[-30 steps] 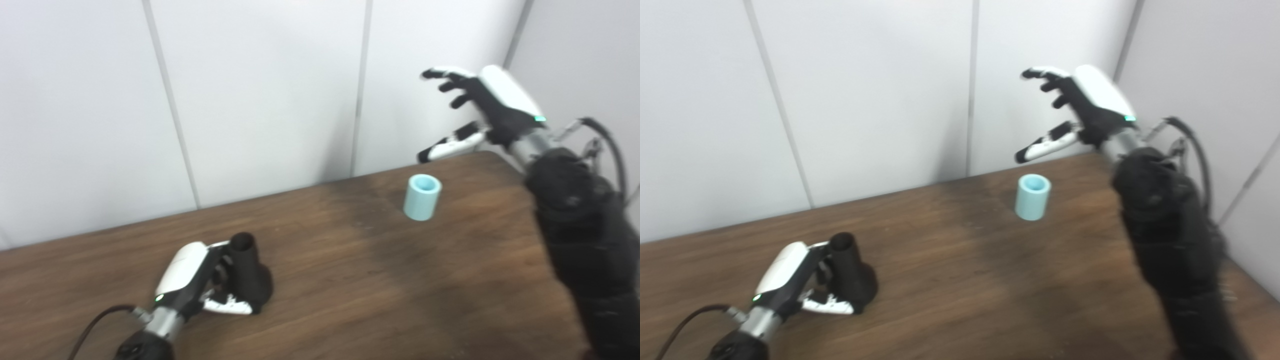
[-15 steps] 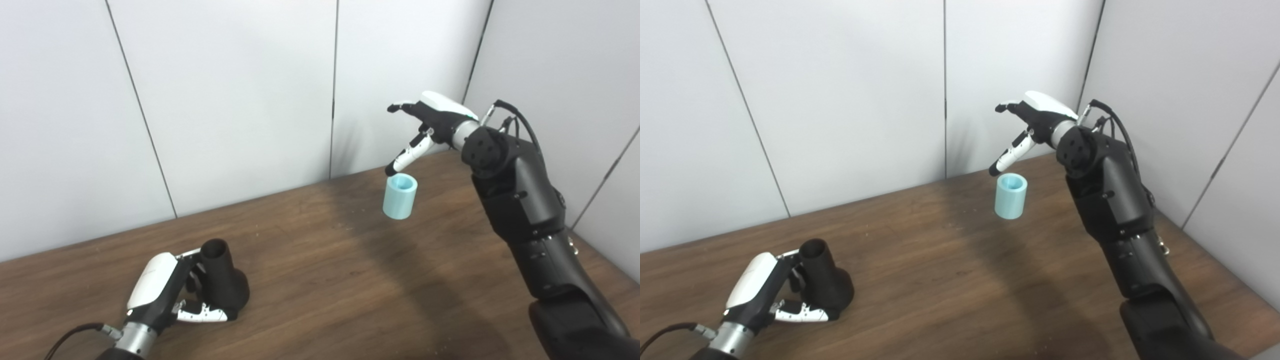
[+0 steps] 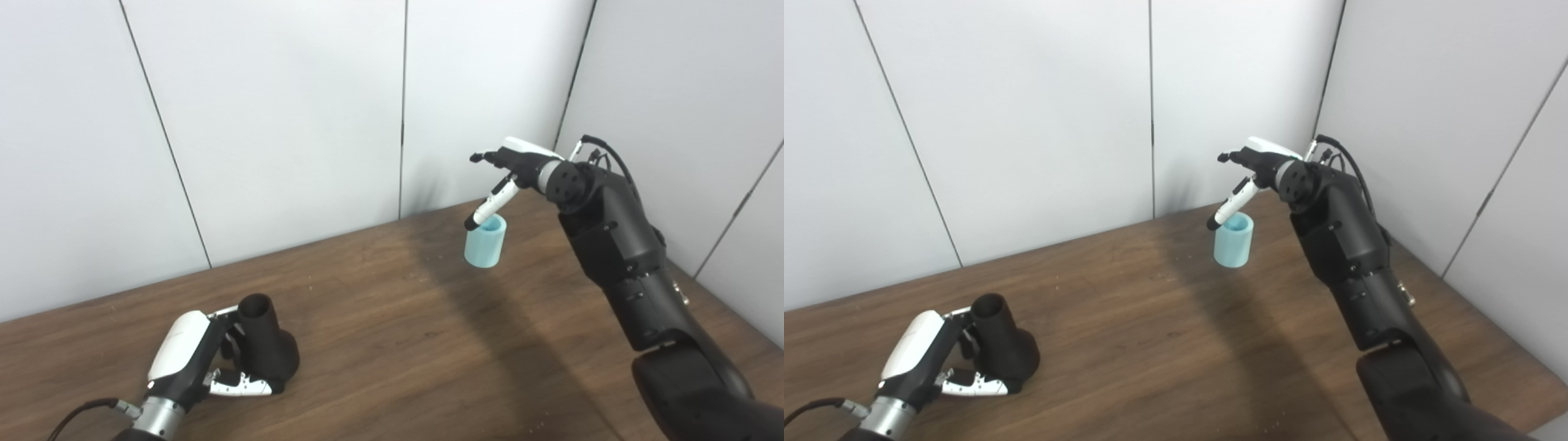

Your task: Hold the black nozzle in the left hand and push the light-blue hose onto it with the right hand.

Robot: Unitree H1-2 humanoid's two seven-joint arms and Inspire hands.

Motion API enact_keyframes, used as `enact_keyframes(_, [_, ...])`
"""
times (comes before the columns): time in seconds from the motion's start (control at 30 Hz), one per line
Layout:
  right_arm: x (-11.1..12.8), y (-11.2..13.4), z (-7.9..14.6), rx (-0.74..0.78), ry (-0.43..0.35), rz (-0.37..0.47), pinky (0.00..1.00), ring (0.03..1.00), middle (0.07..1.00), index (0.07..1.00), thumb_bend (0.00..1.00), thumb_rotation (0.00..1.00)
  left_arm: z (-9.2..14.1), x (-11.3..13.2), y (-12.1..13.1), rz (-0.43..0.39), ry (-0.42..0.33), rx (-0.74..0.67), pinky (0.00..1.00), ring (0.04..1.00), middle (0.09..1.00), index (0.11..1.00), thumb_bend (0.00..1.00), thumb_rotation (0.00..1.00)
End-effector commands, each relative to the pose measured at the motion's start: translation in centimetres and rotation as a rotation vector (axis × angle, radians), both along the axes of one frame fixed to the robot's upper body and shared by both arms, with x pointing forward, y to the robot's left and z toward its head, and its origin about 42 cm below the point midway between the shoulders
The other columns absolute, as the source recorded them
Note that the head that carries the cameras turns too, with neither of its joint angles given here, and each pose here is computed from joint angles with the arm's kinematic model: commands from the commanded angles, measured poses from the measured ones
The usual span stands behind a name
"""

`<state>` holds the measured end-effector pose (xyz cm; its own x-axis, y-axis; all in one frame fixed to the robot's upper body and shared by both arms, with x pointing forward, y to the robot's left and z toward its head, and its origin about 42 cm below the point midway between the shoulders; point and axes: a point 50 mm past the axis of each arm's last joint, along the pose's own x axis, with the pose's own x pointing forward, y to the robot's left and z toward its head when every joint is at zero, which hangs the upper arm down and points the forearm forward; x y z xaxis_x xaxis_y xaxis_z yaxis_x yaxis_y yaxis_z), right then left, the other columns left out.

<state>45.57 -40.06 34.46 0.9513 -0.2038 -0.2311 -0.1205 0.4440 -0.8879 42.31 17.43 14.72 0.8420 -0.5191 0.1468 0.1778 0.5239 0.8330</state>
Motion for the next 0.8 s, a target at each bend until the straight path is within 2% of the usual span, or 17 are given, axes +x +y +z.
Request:
enact_keyframes(0.0, [0.5, -0.6, 3.5, -0.027, -0.081, -0.016, 0.89, 0.988, 0.999, 0.943, 0.93, 0.21, -2.1, -0.5, 1.7, 0.035, 0.072, 0.091, 0.38, 0.414, 0.431, 0.52, 0.52, 0.0])
enact_keyframes(0.03, [0.7, -0.6, 3.1, -0.033, -0.055, -0.016, 0.89, 0.983, 0.995, 0.944, 0.93, 0.2, -2.0, -0.5, 1.7, 0.034, 0.074, 0.089, 0.37, 0.41, 0.453, 0.505, 0.52, 0.0])
enact_keyframes(0.2, [1.5, -0.5, 2.1, -0.057, 0.02, -0.012, 0.83, 0.936, 0.977, 0.926, 0.91, 0.15, -1.9, -0.7, 1.6, 0.032, 0.081, 0.079, 0.36, 0.419, 0.421, 0.528, 0.52, 0.0])
enact_keyframes(0.53, [2.1, 0.5, 0.5, -0.105, 0.135, 0.025, 0.81, 0.916, 0.962, 0.912, 0.91, 0.12, -2.1, -1.0, 1.7, 0.031, 0.085, 0.076, 0.34, 0.407, 0.418, 0.528, 0.52, 0.0])
enact_keyframes(0.67, [2.3, 0.1, 0.0, -0.127, 0.165, 0.018, 0.82, 0.91, 0.944, 0.897, 0.91, 0.11, -2.2, -1.2, 1.8, 0.034, 0.088, 0.08, 0.33, 0.393, 0.47, 0.492, 0.53, 0.0])
enact_keyframes(0.77, [2.5, -0.2, -0.4, -0.122, 0.158, 0.002, 0.82, 0.9, 0.927, 0.871, 0.9, 0.09, -2.3, -1.4, 1.9, 0.038, 0.092, 0.082, 0.35, 0.41, 0.424, 0.525, 0.52, 0.0])
